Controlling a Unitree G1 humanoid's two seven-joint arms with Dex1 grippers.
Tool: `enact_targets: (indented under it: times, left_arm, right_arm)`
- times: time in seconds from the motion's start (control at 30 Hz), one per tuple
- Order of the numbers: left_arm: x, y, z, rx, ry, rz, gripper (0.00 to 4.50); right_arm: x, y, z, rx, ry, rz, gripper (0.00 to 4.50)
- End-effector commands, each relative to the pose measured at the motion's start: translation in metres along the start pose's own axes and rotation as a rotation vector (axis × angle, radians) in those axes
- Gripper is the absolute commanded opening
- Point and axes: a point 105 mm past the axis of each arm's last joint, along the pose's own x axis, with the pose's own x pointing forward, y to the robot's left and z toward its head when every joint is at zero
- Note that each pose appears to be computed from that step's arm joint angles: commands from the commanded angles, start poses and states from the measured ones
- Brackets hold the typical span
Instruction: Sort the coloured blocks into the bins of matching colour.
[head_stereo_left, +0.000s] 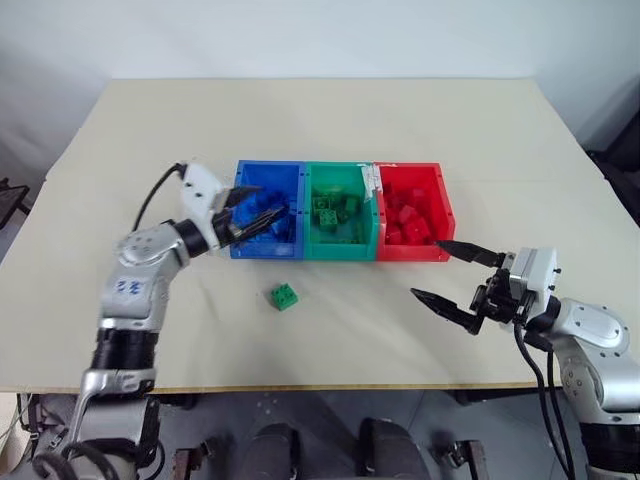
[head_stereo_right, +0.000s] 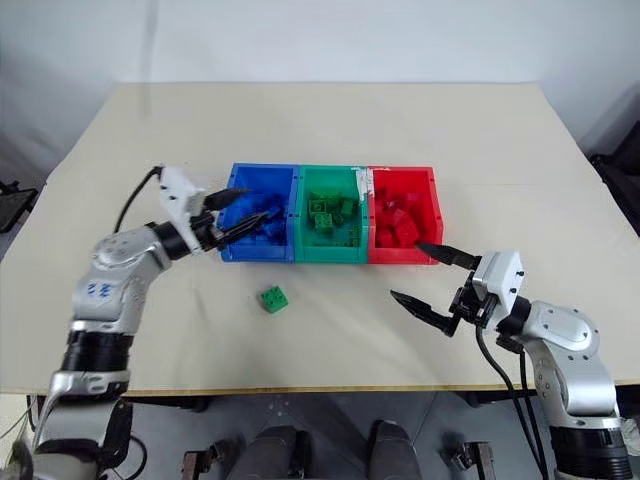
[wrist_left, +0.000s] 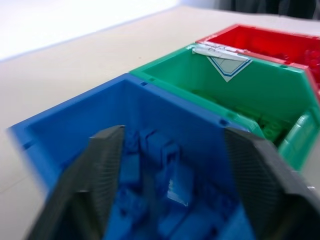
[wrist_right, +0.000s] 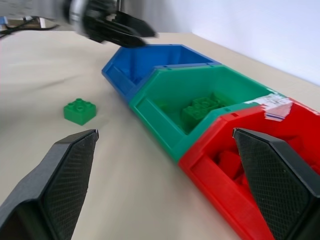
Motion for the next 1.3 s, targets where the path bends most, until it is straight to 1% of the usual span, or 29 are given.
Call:
enact_targets:
  times: [0.03, 0.07, 0.13, 0.17, 0.2, 0.27, 0.3, 0.37, 0.43, 0.5, 0.63, 0.7, 0.73, 0.8, 0.87, 0.93, 1.0, 1.07, 1.1, 1.13, 1.17, 1.3]
  left_arm:
    - [-0.034, 0.005, 0.009, 0.033, -0.038, 0.013, 3.75]
    - [-0.047, 0.006, 0.005, 0.033, -0.029, 0.017, 3.75]
    - [-0.083, 0.001, -0.004, 0.051, 0.009, -0.021, 3.75]
    - [-0.095, -0.002, -0.007, 0.057, 0.027, -0.035, 3.75]
    - [-0.106, -0.005, -0.01, 0.05, 0.039, -0.049, 3.92]
    - [-0.131, -0.012, -0.029, 0.052, 0.135, -0.064, 4.32]
    - [-0.138, -0.015, -0.035, 0.045, 0.164, -0.072, 4.48]
    - [-0.142, -0.016, -0.038, 0.058, 0.184, -0.067, 4.48]
    - [-0.134, -0.019, -0.034, 0.092, 0.181, -0.078, 4.48]
    - [-0.116, -0.03, -0.029, 0.09, 0.167, -0.13, 4.48]
    - [-0.074, -0.057, -0.029, 0.148, 0.208, -0.231, 4.48]
    - [-0.054, -0.067, -0.026, 0.124, 0.206, -0.261, 4.48]
    - [-0.046, -0.073, -0.033, 0.08, 0.257, -0.275, 4.48]
    - [-0.025, -0.081, -0.042, 0.052, 0.315, -0.268, 4.48]
    - [-0.006, -0.084, -0.045, 0.034, 0.336, -0.25, 4.48]
    - [-0.002, -0.089, -0.054, 0.042, 0.416, -0.288, 4.48]
    - [-0.004, -0.09, -0.063, 0.01, 0.495, -0.312, 4.48]
    - [-0.006, -0.094, -0.064, -0.001, 0.504, -0.348, 4.48]
    - [-0.007, -0.094, -0.064, -0.006, 0.515, -0.357, 4.19]
    - [-0.008, -0.094, -0.065, -0.004, 0.525, -0.36, 4.09]
    - [-0.01, -0.094, -0.067, -0.009, 0.54, -0.363, 3.88]
    - [-0.012, -0.089, -0.07, 0.021, 0.56, -0.345, 2.68]
  right_arm:
    - [0.002, -0.002, 0.004, -0.031, -0.012, 0.025, 4.5]
    - [0.003, -0.003, 0.003, -0.032, -0.011, 0.031, 4.5]
    - [0.005, -0.002, 0.001, -0.031, -0.006, 0.055, 4.5]
    - [0.005, -0.002, 0.001, -0.032, -0.003, 0.065, 4.5]
    - [0.005, -0.002, 0.0, -0.034, 0.001, 0.075, 4.5]
    - [0.005, -0.001, -0.004, -0.048, 0.015, 0.115, 4.5]
    - [0.006, 0.0, -0.005, -0.051, 0.021, 0.131, 4.5]
    - [0.006, 0.001, -0.009, -0.053, 0.038, 0.162, 4.5]
    - [0.007, 0.0, -0.01, -0.049, 0.041, 0.174, 4.5]
    - [0.007, -0.002, -0.011, -0.044, 0.044, 0.18, 4.5]
    - [-0.002, -0.004, -0.018, -0.034, 0.069, 0.164, 4.5]
    - [-0.009, -0.007, -0.022, -0.029, 0.08, 0.142, 4.5]
    - [-0.013, -0.006, -0.025, -0.029, 0.093, 0.137, 4.5]
    - [-0.023, -0.004, -0.033, -0.016, 0.125, 0.124, 4.5]
    - [-0.03, -0.002, -0.036, -0.011, 0.145, 0.112, 4.5]
    - [-0.032, -0.001, -0.035, -0.013, 0.148, 0.095, 4.5]
    - [-0.034, 0.003, -0.034, -0.011, 0.147, 0.087, 4.5]
    - [-0.036, 0.007, -0.033, -0.006, 0.149, 0.083, 4.5]
    - [-0.037, 0.009, -0.033, -0.003, 0.151, 0.081, 4.5]
    - [-0.039, 0.01, -0.033, -0.001, 0.155, 0.076, 4.5]
    - [-0.039, 0.011, -0.034, 0.0, 0.158, 0.071, 4.5]
    - [-0.041, 0.011, -0.033, -0.001, 0.161, 0.046, 4.5]
